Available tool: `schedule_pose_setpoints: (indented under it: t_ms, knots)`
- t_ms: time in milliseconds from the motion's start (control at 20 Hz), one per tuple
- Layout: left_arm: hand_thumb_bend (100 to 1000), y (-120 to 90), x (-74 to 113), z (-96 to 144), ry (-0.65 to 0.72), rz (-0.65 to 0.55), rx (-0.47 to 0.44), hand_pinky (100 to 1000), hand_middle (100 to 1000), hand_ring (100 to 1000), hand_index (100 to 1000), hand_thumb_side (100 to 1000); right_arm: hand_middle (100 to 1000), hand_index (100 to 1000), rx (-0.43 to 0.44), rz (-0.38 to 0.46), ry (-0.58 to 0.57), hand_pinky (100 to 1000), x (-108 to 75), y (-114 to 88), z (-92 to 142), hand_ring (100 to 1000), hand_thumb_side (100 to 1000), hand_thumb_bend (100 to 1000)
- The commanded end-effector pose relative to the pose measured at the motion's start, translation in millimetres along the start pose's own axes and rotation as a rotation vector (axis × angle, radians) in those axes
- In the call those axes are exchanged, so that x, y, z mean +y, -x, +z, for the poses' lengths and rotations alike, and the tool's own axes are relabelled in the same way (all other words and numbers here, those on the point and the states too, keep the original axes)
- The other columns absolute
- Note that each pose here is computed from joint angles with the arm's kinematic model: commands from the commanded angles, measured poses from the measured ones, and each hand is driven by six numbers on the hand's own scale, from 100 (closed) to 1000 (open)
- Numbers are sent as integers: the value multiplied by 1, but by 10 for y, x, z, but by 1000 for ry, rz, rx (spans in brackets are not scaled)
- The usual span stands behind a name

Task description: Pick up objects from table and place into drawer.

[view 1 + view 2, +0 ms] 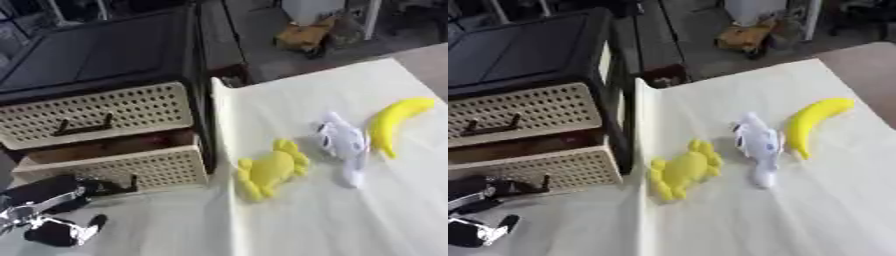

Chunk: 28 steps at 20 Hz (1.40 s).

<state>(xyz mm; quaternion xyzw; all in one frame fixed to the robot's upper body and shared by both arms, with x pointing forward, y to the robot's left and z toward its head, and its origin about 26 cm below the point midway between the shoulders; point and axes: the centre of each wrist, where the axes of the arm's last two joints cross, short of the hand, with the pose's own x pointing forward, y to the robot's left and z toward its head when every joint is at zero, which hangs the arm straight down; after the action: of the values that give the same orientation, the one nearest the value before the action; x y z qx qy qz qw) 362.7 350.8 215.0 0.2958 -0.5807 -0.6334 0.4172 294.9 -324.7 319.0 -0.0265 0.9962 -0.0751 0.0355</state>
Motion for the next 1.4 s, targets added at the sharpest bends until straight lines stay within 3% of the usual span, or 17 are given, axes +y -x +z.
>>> schedule_pose_setpoints:
  t_ms: [50,700,1400]
  knots:
    - [100,-80,78,58,-12,-59,-6,100,100,100,834,321,776,915,-25,6,-9,748,-19,-47,-81,871,1000,100]
    - [100,-39,-28,142,-20,-128,41,100,100,100,837,310,776,915,-21,15,2,748,-33,-52,-59,870,1000,100]
    - [100,-185,-110,208,-11,-174,-4,100,100,100,819,311,777,915,-17,19,12,748,-37,-53,-43,870,1000,100]
